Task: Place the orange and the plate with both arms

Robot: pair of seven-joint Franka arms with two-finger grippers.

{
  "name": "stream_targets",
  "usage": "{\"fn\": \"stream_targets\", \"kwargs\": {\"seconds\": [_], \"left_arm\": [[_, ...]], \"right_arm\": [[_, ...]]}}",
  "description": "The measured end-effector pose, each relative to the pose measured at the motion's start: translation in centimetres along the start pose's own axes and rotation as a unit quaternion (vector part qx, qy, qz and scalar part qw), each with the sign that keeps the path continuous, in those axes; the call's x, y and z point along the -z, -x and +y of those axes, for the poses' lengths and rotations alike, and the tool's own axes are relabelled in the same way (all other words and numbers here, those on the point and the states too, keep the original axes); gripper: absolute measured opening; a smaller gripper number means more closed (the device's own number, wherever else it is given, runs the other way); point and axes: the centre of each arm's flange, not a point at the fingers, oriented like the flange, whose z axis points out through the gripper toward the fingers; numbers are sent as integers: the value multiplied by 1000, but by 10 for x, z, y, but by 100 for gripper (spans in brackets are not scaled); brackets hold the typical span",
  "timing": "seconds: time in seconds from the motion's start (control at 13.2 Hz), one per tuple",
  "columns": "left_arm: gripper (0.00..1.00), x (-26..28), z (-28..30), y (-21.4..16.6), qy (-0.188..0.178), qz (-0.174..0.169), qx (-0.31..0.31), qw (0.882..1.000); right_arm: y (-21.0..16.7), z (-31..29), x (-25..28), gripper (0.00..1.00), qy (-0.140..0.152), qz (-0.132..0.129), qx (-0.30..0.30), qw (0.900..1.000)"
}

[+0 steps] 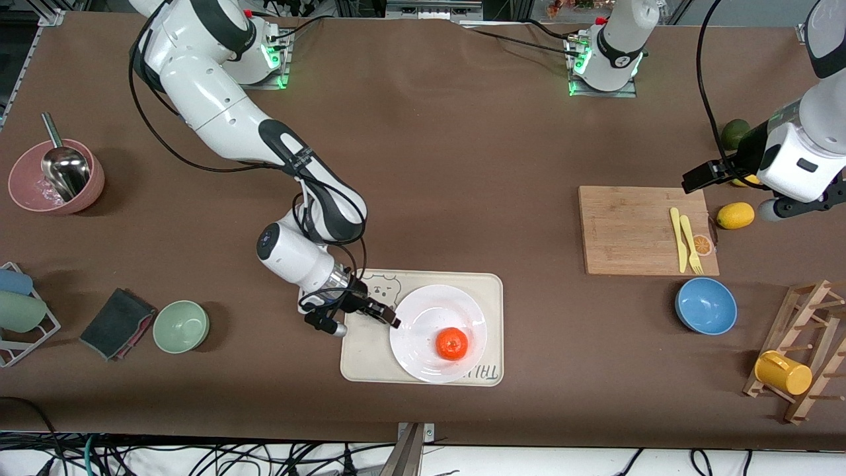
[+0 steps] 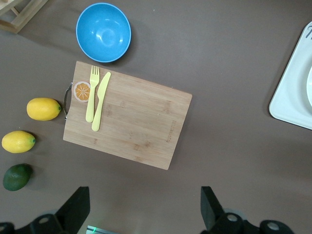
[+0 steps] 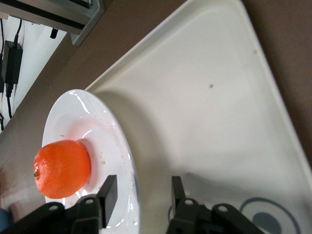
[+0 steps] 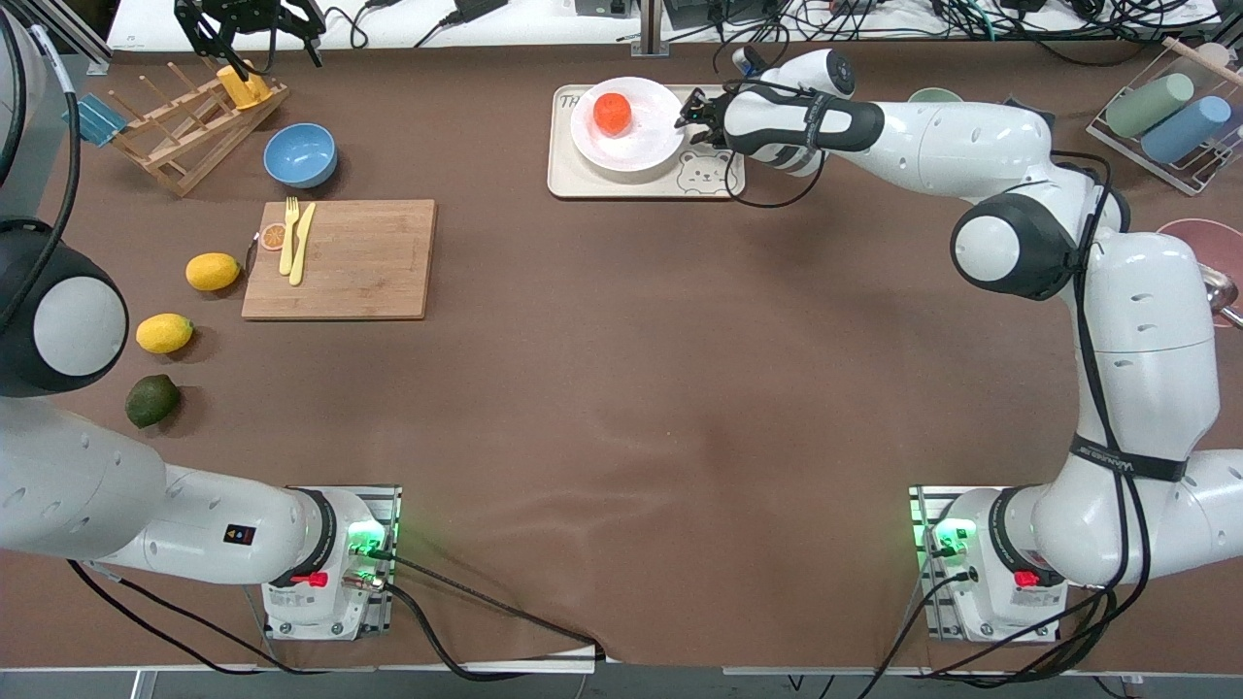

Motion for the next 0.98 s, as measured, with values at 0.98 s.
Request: {"fn": "stream_targets", "kwargs": {"seconds": [0.98], "left_arm": [[100, 0, 0, 0, 0, 0, 0, 1000]], "right_arm": [[-41, -42, 207, 100, 306, -225, 163, 911]]}}
